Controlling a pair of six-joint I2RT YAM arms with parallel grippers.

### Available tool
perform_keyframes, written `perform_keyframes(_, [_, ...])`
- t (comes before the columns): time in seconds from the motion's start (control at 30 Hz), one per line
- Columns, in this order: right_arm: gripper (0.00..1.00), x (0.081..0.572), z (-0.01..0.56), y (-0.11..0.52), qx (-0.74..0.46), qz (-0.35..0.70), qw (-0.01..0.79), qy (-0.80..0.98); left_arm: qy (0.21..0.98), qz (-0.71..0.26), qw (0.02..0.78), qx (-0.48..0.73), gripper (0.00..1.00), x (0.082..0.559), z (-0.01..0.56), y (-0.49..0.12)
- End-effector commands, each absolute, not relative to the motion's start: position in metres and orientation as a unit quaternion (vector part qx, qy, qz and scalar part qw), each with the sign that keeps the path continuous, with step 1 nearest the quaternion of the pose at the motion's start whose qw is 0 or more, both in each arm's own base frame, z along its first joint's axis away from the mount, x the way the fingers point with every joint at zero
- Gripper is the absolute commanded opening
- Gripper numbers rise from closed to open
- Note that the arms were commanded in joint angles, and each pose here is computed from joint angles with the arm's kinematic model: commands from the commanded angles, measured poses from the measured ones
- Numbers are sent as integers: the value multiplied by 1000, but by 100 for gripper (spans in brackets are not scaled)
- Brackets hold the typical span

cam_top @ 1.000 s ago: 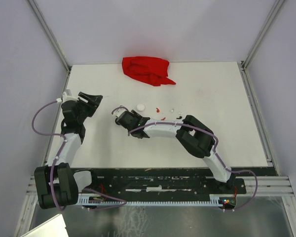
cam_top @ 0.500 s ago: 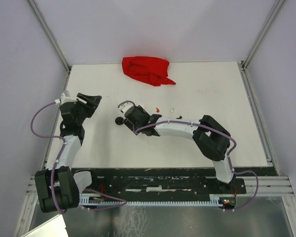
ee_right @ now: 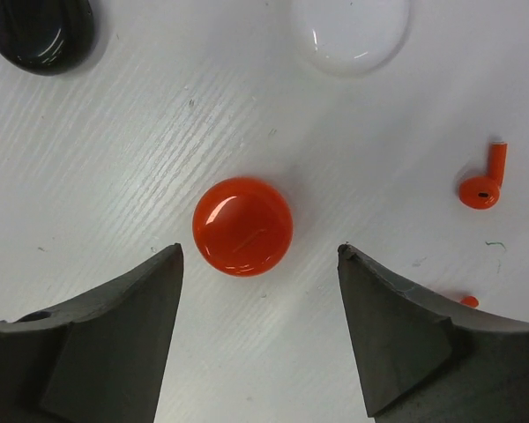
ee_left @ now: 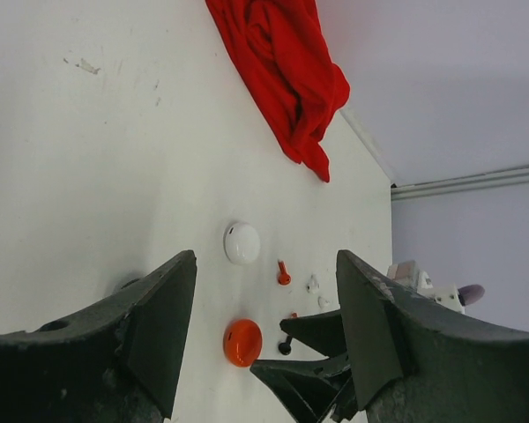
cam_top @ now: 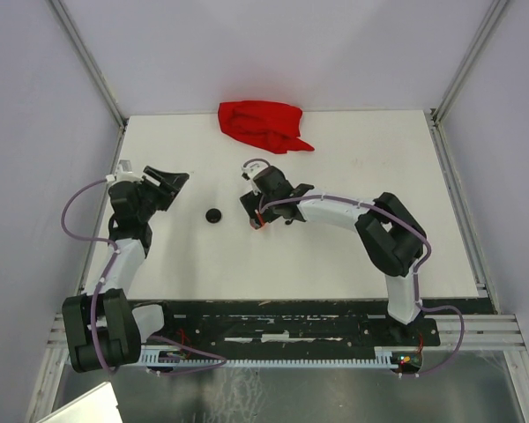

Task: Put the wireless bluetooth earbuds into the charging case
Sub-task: Place the charging case at the center of the board, then pick up the charging case at the center of the board.

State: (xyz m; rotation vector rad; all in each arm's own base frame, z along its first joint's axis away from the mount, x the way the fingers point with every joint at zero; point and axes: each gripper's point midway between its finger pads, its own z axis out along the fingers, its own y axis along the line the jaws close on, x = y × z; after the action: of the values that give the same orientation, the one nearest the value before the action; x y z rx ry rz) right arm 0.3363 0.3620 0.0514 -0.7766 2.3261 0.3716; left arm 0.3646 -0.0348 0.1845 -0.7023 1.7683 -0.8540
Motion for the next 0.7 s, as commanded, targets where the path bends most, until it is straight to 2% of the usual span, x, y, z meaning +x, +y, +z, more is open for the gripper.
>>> perform_keyframes(0.0, [79, 333, 66, 382, -278, 222, 318, 879, 725, -378, 524, -240, 71, 370, 208, -44])
perform_keyframes(0.3, [79, 329, 47, 384, -283, 223, 295, 885, 728, -383, 517, -235, 71, 371, 206, -46])
perform_keyframes(0.67, [77, 336, 29, 378, -298, 176, 300, 889, 731, -394, 509, -225, 71, 371, 207, -53])
